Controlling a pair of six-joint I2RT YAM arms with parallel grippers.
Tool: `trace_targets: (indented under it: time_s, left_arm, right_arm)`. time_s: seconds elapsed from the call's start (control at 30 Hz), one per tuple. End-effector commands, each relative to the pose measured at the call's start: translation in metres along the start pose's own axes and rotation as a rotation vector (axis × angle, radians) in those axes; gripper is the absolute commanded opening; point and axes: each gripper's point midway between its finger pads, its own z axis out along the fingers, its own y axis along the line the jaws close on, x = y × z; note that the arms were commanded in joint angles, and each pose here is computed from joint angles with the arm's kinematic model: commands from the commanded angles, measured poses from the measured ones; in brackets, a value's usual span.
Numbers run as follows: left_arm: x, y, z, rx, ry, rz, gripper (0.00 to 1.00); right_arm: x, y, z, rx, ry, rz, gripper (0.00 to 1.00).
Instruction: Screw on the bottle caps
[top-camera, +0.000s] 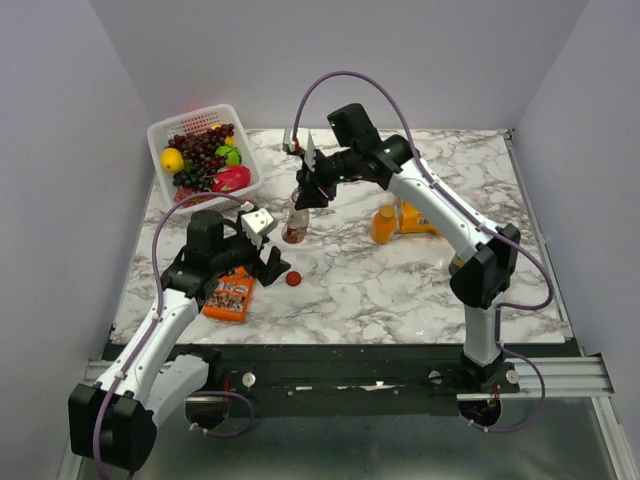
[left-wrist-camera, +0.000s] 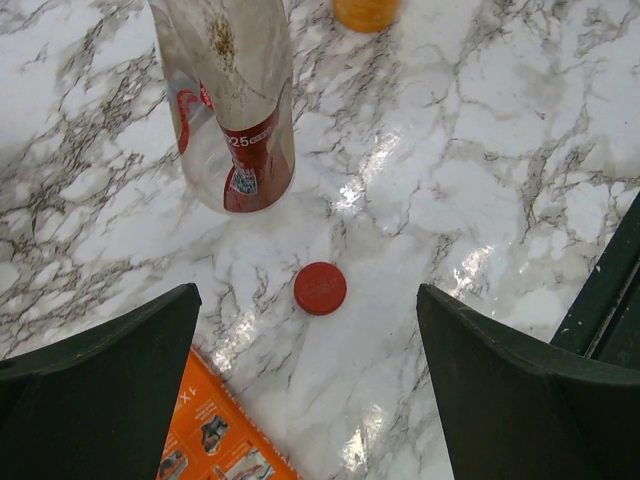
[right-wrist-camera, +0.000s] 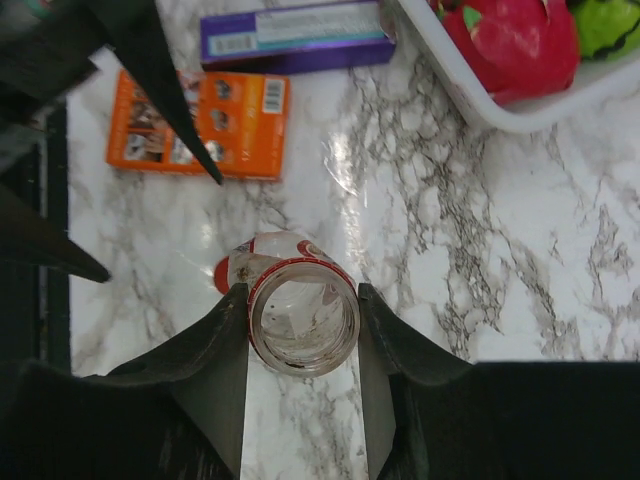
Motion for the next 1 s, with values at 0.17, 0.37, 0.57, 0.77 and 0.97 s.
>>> trace_targets:
  time_s: [0.17,0.37,0.57,0.77,0.97]
  left_arm:
    - [-0.033,-0.001,0.012,0.034,-0.082,0.063,0.99]
    - [-0.043,-0.024,0.015,0.166,-0.117,-0.002,0.99]
    - [-0.046,-0.047,0.012,0.289,-0.120,-0.080,0.99]
    - [-0.039,-0.047,0.014,0.291,-0.107,-0.090,0.93]
    - [-0.034,-0.044,0.016,0.280,-0.097,-0.084,0.78]
  right_arm:
    - [-0.022,0.081,-0.018,-0.275,-0.085,0.048,0.20]
    - [-0.030,0.092,-0.018,-0.305,-0.101,0.045,0.20]
    - [-0.036,0.092,-0.018,-0.312,-0.120,0.044,0.21]
    - [-0.040,0.094,-0.019,-0.330,-0.133,0.050,0.21]
    - [-0.040,0.096,-0.020,-0.337,-0.133,0.050,0.23]
